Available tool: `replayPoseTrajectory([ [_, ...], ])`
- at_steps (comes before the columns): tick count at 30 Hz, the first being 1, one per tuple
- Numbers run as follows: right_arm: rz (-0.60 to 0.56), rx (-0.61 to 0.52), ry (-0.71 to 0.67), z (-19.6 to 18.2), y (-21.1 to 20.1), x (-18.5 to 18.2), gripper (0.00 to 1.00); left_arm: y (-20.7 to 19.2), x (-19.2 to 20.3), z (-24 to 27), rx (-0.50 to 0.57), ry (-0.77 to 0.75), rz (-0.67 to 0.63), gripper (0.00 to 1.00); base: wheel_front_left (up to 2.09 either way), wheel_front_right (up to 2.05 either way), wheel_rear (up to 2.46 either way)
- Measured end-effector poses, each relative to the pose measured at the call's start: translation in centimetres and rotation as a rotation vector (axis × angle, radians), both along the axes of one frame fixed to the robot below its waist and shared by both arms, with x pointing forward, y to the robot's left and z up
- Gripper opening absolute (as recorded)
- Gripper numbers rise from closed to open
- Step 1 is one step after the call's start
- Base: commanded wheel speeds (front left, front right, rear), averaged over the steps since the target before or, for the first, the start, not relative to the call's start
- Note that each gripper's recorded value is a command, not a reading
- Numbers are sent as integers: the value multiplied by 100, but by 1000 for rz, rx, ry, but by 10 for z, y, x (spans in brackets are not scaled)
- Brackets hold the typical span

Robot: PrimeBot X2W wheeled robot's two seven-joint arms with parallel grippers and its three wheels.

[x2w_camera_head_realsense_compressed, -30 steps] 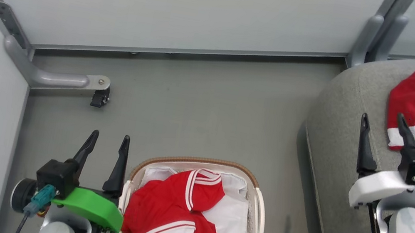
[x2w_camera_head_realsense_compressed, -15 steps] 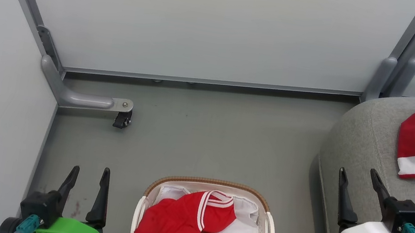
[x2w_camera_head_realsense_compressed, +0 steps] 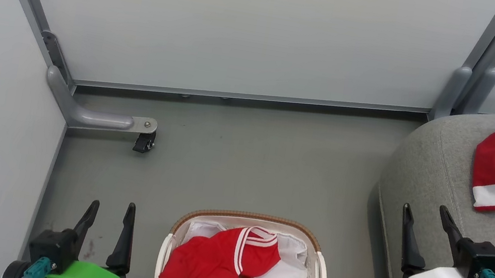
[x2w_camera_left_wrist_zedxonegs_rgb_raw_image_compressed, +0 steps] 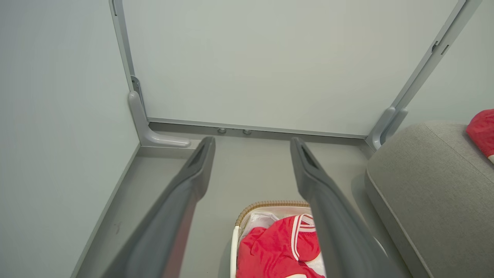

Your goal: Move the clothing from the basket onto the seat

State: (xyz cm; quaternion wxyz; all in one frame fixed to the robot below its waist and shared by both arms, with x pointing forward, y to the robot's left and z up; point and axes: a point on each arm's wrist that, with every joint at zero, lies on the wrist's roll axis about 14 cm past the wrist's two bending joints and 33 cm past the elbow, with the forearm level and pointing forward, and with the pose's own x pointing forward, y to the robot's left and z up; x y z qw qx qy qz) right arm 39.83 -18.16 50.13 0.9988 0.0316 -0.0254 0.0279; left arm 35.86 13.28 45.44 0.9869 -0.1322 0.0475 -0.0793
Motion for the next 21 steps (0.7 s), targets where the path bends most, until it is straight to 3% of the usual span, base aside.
replayPoseTrajectory([
  [21, 16, 12, 16, -6, 6, 3, 100, -7, 4, -1, 0, 4, -21, 100, 0, 0, 0],
])
